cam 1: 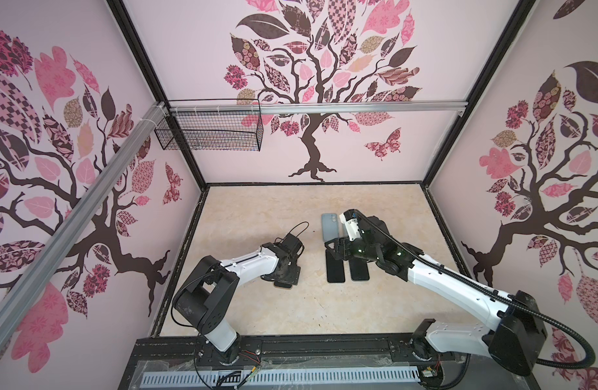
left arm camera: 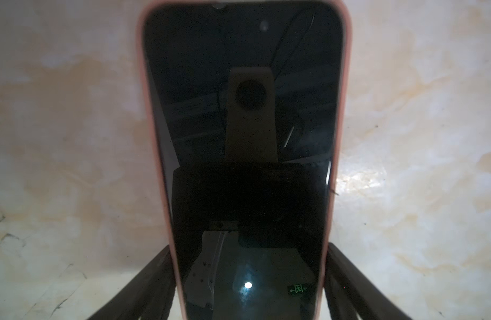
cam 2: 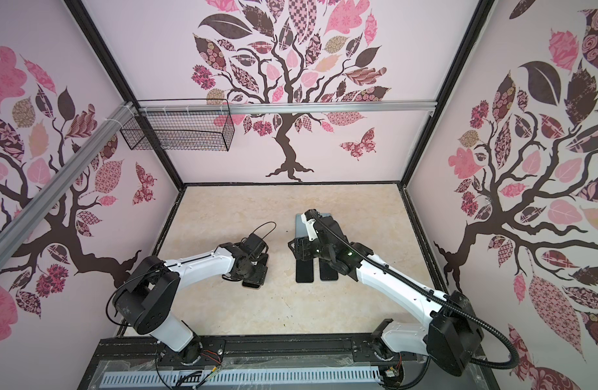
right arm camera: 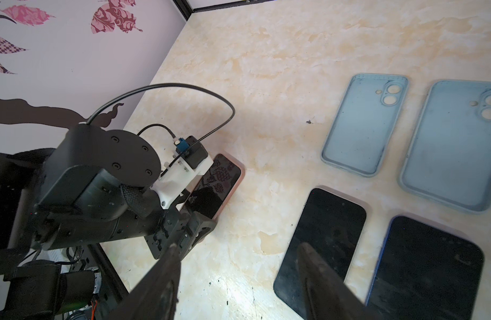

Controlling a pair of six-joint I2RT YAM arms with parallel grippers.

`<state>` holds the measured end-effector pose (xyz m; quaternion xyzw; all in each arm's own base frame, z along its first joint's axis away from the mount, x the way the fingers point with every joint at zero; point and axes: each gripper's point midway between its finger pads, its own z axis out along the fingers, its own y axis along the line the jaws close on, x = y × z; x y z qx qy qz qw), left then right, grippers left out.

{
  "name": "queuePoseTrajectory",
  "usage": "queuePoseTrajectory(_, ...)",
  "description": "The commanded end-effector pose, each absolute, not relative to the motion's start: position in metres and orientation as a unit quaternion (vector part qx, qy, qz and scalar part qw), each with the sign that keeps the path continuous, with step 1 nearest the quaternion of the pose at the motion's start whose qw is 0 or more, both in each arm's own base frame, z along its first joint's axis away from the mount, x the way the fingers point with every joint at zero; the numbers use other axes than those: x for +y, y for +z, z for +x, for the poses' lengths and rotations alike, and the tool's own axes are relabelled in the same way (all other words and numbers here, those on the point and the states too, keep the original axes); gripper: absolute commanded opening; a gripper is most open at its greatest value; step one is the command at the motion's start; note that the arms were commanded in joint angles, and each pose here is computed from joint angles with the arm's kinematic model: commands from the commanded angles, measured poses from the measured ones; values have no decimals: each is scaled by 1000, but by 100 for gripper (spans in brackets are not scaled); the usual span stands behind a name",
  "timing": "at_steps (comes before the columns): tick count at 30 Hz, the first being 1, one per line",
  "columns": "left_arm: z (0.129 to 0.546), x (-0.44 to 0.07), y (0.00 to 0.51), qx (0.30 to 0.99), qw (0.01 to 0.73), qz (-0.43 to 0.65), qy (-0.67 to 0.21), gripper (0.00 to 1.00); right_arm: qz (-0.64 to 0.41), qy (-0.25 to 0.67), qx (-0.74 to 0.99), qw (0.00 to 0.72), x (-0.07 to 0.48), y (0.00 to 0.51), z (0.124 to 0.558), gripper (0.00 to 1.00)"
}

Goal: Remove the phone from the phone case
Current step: 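Lower the open left gripper around the pink-cased phone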

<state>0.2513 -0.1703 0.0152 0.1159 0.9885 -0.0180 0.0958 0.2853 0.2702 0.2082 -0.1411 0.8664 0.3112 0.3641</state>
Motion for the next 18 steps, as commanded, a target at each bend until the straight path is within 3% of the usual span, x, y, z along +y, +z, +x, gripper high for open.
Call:
queuePoseTrajectory(1,238,-171,-1,990,66,118,-26,81,-140,307,872,354,270,205,284,69)
queuePoseTrajectory(6,238,-170,-4,991,64,118,-21,77,-135,306,873,355,267,205,283,68)
queuePoseTrajectory(13,242,-170,6,990,81,117,-21,57,-101,289,876,372,253,207,285,70)
queuePoseTrajectory(17,247,-173,16,987,100,118,-30,46,-46,272,873,403,232,214,292,78)
queuePoseTrajectory(18,249,-174,19,987,107,119,-34,43,-27,266,870,413,225,215,294,84)
